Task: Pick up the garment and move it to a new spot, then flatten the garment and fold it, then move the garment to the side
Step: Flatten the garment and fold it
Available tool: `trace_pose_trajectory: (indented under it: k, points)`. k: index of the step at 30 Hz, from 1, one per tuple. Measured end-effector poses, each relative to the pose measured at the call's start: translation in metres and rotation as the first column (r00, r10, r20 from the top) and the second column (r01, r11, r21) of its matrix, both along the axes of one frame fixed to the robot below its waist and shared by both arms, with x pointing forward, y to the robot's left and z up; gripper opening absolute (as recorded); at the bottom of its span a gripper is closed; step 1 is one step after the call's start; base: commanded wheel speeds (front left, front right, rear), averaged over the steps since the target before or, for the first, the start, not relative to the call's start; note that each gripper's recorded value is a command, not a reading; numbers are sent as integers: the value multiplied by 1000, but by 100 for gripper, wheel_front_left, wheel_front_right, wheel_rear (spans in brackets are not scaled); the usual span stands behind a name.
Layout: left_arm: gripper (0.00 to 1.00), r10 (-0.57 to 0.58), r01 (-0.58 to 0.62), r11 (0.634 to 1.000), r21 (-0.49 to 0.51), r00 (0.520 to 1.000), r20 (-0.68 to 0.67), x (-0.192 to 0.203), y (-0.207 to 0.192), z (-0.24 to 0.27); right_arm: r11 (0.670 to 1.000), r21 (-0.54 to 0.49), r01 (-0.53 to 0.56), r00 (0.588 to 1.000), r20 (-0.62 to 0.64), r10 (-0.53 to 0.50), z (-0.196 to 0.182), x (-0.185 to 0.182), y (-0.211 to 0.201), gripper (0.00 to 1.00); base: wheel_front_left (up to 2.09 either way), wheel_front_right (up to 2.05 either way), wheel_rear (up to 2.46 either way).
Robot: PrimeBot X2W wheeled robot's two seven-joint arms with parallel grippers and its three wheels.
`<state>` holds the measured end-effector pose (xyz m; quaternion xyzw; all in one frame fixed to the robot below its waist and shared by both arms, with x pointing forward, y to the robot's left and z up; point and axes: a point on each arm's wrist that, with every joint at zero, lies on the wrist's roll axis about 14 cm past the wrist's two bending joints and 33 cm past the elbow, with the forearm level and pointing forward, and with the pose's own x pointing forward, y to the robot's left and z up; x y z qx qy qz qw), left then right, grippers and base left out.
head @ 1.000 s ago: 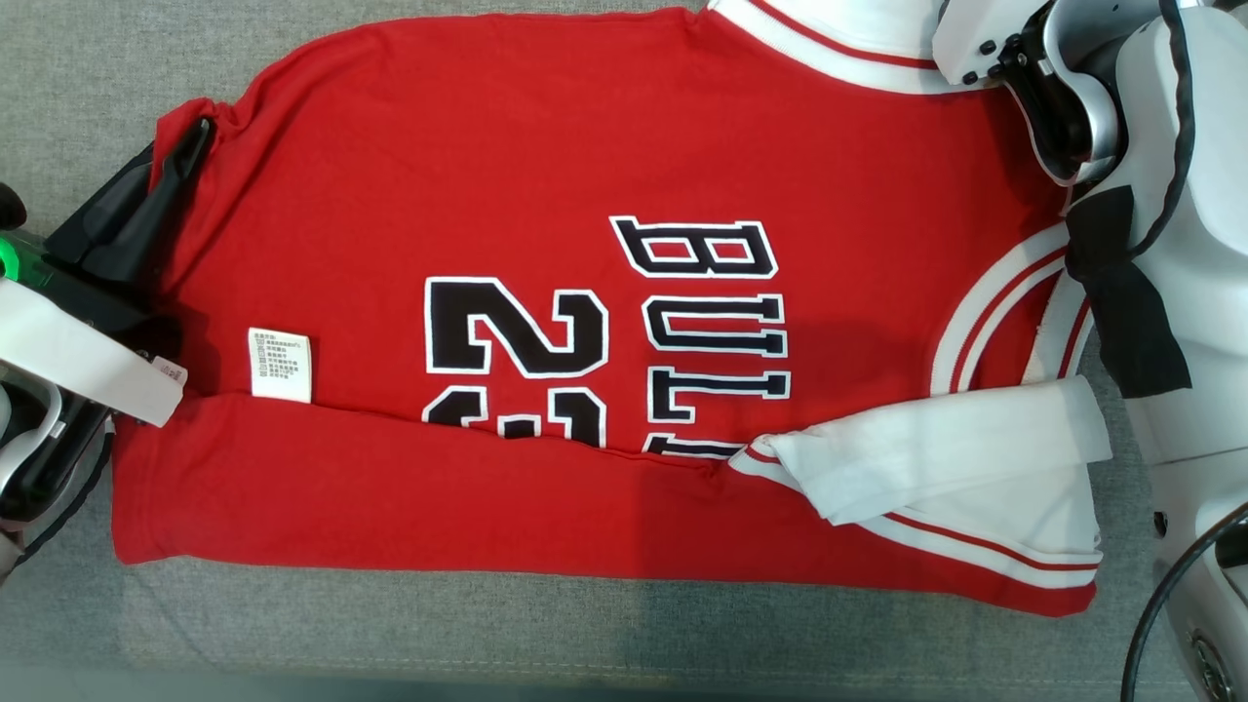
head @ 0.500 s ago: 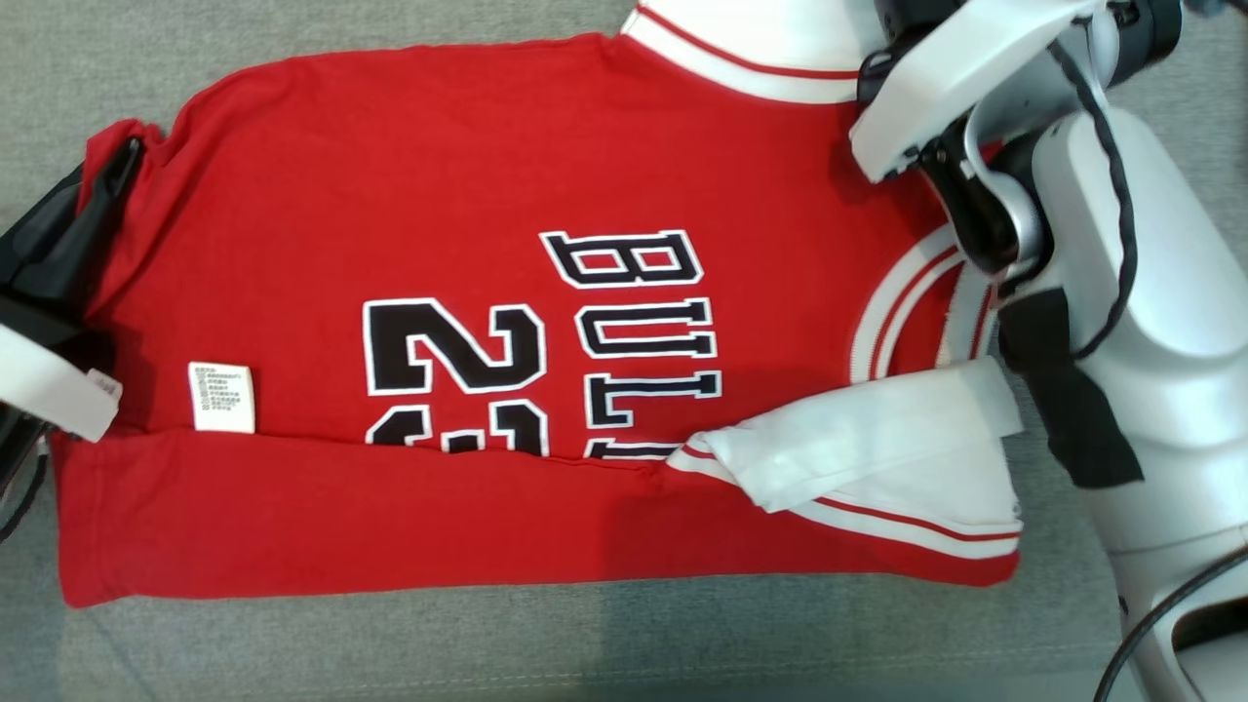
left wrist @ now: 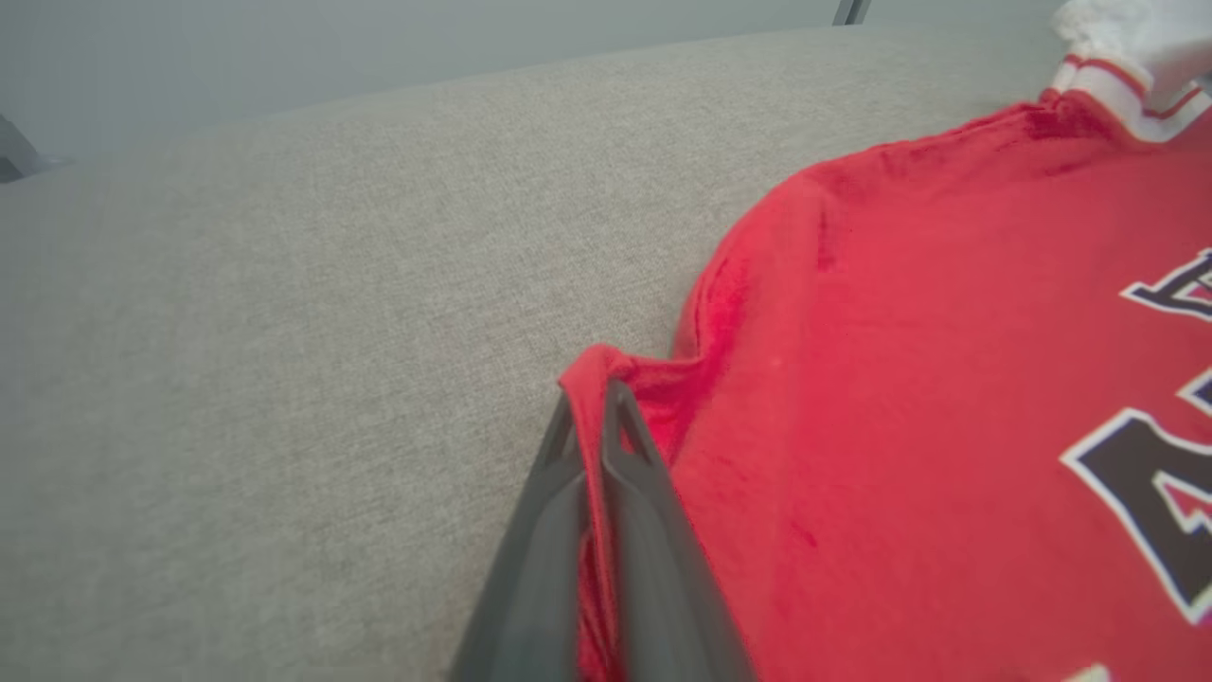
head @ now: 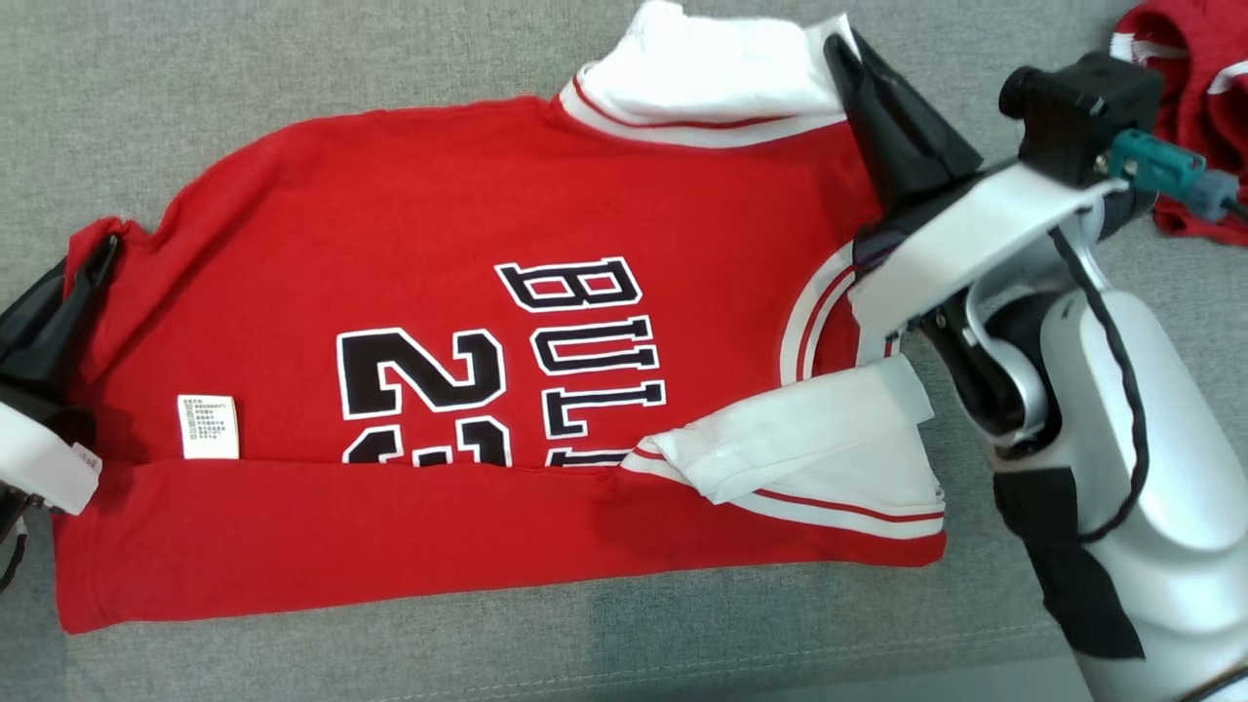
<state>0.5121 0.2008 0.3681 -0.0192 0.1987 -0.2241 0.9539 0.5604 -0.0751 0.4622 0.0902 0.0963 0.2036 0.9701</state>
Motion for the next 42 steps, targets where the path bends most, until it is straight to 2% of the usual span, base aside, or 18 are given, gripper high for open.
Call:
trace_pose_trajectory:
  k: [6,14,27,35,42]
  points:
    - [0,6,-6,1000,16,1000,-11,-9,4,2,1000,15,10,1000,-13,-10,10,-27,-5,0,0,0,0]
    - [0,-25,26,999,42,999,-28,-21,2,1,997,21,73,995,-64,-71,9,-66,-27,0,0,0,0]
    - [0,-71,64,991,118,996,61,-30,6,31,989,98,109,990,-104,-99,12,-101,-32,0,0,0,0]
    - [0,-85,84,987,134,996,5,-58,6,18,984,128,121,984,-146,-102,6,-120,-32,0,0,0,0]
    - [0,-80,80,990,118,997,-5,-67,1,15,984,125,128,974,-205,-101,-5,-132,-33,0,0,0,0]
